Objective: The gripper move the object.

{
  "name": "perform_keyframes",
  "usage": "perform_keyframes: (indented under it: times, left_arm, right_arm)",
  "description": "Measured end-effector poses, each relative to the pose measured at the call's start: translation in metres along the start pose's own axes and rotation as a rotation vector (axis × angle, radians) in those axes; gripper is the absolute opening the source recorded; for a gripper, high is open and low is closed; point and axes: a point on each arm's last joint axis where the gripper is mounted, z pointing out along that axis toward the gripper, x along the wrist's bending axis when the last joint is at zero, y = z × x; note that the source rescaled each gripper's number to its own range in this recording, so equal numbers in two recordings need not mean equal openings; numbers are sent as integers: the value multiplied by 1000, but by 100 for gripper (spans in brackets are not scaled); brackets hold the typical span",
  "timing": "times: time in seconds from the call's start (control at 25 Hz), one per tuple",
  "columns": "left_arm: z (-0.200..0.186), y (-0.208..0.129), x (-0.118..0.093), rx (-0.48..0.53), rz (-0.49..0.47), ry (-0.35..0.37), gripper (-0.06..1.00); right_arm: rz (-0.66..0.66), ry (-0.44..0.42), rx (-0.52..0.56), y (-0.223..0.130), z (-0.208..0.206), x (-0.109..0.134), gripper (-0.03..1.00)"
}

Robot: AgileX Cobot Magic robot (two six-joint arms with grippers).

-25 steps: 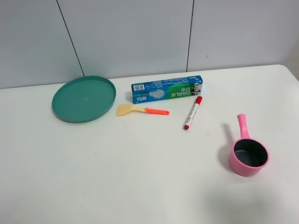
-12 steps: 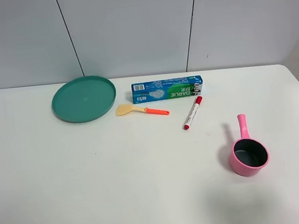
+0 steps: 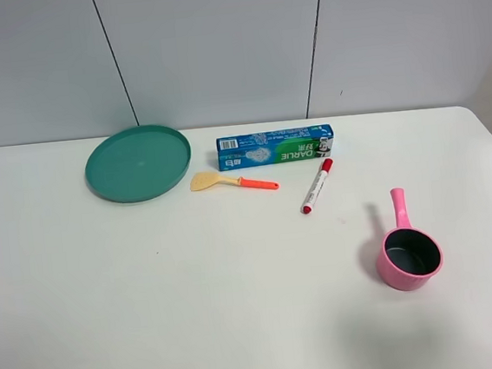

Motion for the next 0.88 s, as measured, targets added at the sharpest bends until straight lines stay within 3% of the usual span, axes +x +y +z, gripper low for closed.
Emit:
perform_keyframes:
  times: [0.88]
  left_arm:
    - [0, 0, 0, 0, 8, 4, 100]
  right_arm:
    - [0, 0, 0, 0, 0, 0, 100]
